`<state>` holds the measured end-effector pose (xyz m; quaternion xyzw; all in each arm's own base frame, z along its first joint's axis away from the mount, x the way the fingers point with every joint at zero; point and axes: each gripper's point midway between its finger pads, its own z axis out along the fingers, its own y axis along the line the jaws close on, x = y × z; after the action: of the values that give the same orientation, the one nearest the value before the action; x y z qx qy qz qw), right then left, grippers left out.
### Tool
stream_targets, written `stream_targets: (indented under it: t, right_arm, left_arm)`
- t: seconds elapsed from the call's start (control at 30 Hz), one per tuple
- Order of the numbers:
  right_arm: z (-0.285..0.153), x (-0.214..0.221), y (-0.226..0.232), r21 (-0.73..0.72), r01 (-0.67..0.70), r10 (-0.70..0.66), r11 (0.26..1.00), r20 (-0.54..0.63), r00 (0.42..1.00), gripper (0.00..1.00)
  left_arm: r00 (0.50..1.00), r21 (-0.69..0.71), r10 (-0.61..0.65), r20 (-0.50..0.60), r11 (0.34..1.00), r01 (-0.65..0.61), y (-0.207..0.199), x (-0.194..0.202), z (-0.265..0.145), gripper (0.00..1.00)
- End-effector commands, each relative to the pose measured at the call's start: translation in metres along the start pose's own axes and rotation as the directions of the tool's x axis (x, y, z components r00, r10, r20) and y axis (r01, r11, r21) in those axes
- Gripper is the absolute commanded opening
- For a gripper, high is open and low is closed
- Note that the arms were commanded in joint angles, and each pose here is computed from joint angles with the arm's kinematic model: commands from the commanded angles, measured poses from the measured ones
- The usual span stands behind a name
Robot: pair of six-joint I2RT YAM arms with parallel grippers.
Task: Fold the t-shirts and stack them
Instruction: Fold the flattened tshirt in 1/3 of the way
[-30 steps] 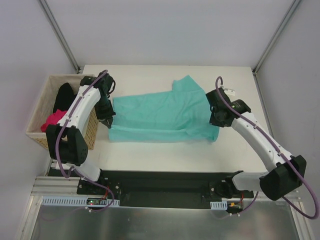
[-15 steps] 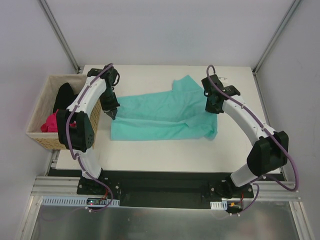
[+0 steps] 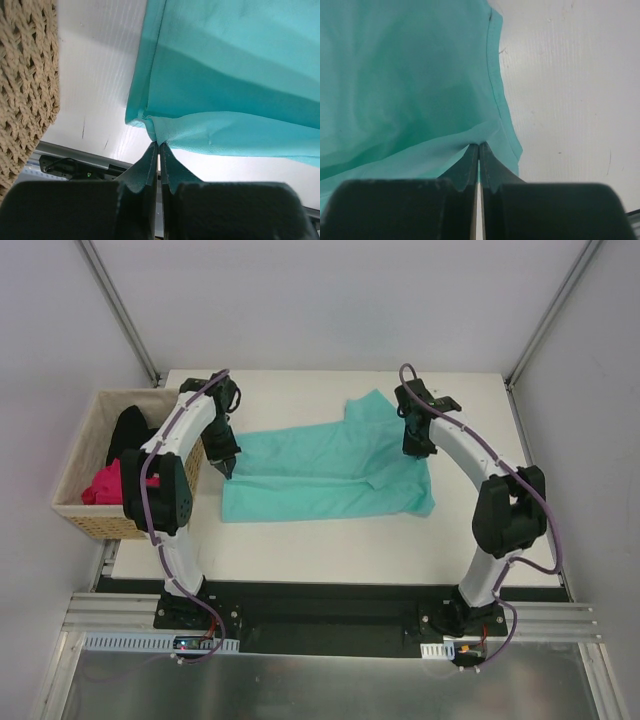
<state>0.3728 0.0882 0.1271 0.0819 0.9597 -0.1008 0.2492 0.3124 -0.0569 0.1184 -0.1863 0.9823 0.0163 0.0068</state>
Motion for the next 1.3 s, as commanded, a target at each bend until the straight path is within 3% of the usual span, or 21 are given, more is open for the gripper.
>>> stream_targets:
  t: [0.0, 0.6, 1.27]
  right_arm:
    - [0.000, -0.030, 0.013, -0.033, 0.013, -0.012, 0.999, 0.045, 0.999, 0.01]
    - [0.002, -0.063, 0.025, -0.055, 0.002, 0.002, 0.998, 0.080, 0.997, 0.01]
    - [0.069, -0.056, 0.041, -0.076, 0.012, -0.014, 0.997, -0.023, 1.000, 0.01]
  left_arm:
    - [1.000, -0.016, -0.020, 0.010, 1.000, 0.020, -0.001, -0.012, 0.007, 0.00]
    - [0.997, -0.004, -0.056, 0.046, 0.998, 0.056, 0.005, -0.036, 0.005, 0.00]
    - [0.999, -0.007, -0.046, -0.019, 0.999, 0.046, -0.004, -0.042, 0.039, 0.00]
